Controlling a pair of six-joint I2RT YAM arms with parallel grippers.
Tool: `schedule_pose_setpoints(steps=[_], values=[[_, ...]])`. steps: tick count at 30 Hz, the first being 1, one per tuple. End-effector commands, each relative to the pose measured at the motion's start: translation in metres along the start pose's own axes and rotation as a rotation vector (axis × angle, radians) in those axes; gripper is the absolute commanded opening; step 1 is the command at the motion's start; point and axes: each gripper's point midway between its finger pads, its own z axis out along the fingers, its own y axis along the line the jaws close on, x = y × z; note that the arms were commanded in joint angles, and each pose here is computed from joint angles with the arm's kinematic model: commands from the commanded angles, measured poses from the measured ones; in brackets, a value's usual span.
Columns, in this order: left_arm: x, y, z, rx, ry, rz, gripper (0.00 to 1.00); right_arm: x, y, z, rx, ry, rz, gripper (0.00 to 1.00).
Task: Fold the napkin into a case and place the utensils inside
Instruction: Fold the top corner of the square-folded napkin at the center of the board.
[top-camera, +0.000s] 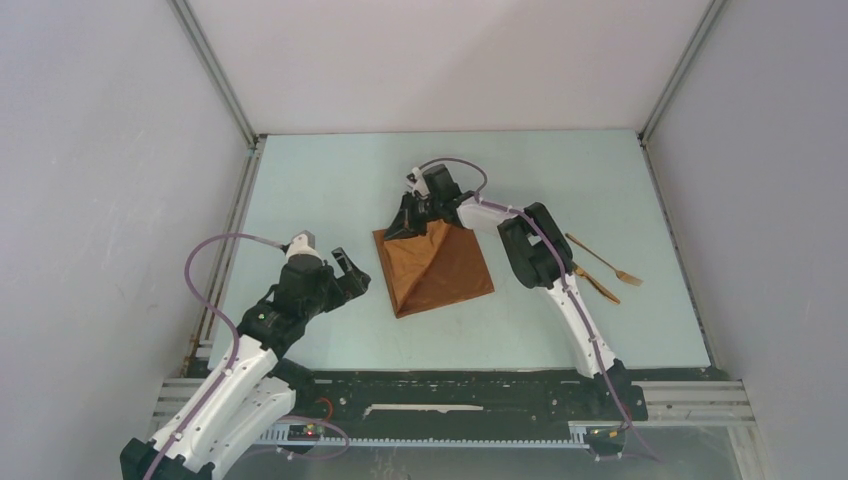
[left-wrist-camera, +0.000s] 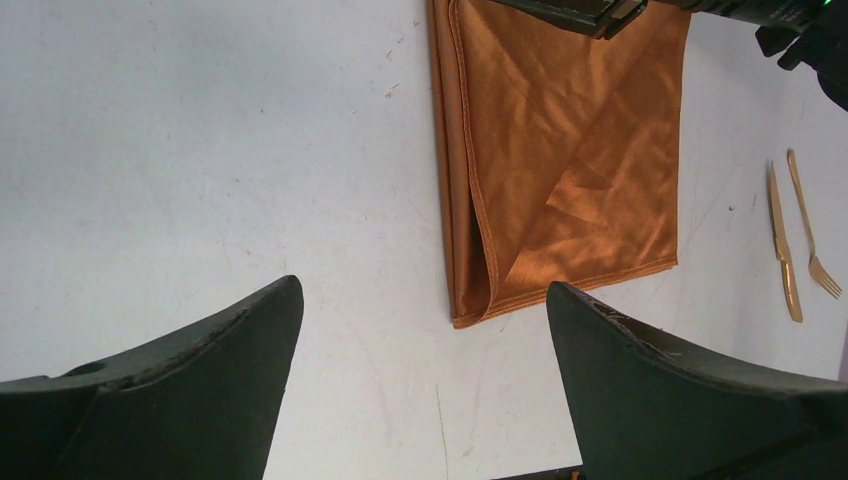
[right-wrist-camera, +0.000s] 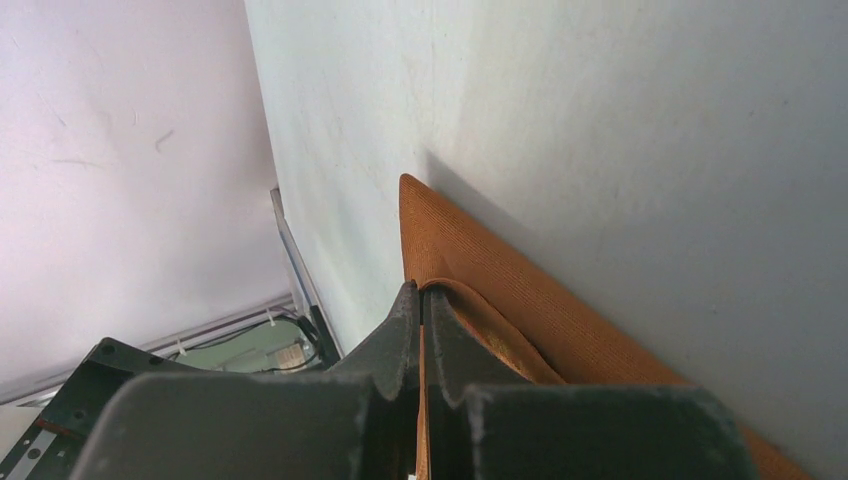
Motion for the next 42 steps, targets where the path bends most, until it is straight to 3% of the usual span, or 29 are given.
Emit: schedule_pose_setpoints(steps=[1, 13, 24, 30, 35, 40, 42], values=[[-0.012, -0.005, -0.004, 0.014, -0.041, -0.006, 1.00, -0.003, 0.009, 0.007, -0.007, 0.006, -0.026, 0.00], [-0.009, -0.005, -0.004, 0.019, -0.032, -0.006, 1.00, -0.011, 0.009, 0.016, -0.007, 0.014, -0.026, 0.01], [-0.005, -0.006, 0.000, 0.026, -0.015, -0.004, 1.00, -0.010, 0.008, 0.019, -0.005, 0.024, -0.036, 0.11], [-0.002, -0.007, 0.002, 0.034, -0.005, -0.007, 1.00, -0.010, 0.021, 0.017, -0.033, 0.034, -0.057, 0.35], [-0.002, -0.020, 0.009, 0.090, 0.008, -0.027, 1.00, -0.014, 0.067, -0.002, -0.111, 0.040, -0.081, 0.50], [-0.016, -0.062, 0.025, 0.245, 0.060, -0.097, 0.98, -0.022, 0.116, -0.065, -0.191, -0.006, -0.116, 0.62], [-0.028, -0.082, 0.034, 0.317, 0.073, -0.121, 0.95, -0.028, 0.114, -0.099, -0.221, -0.082, -0.126, 0.75]])
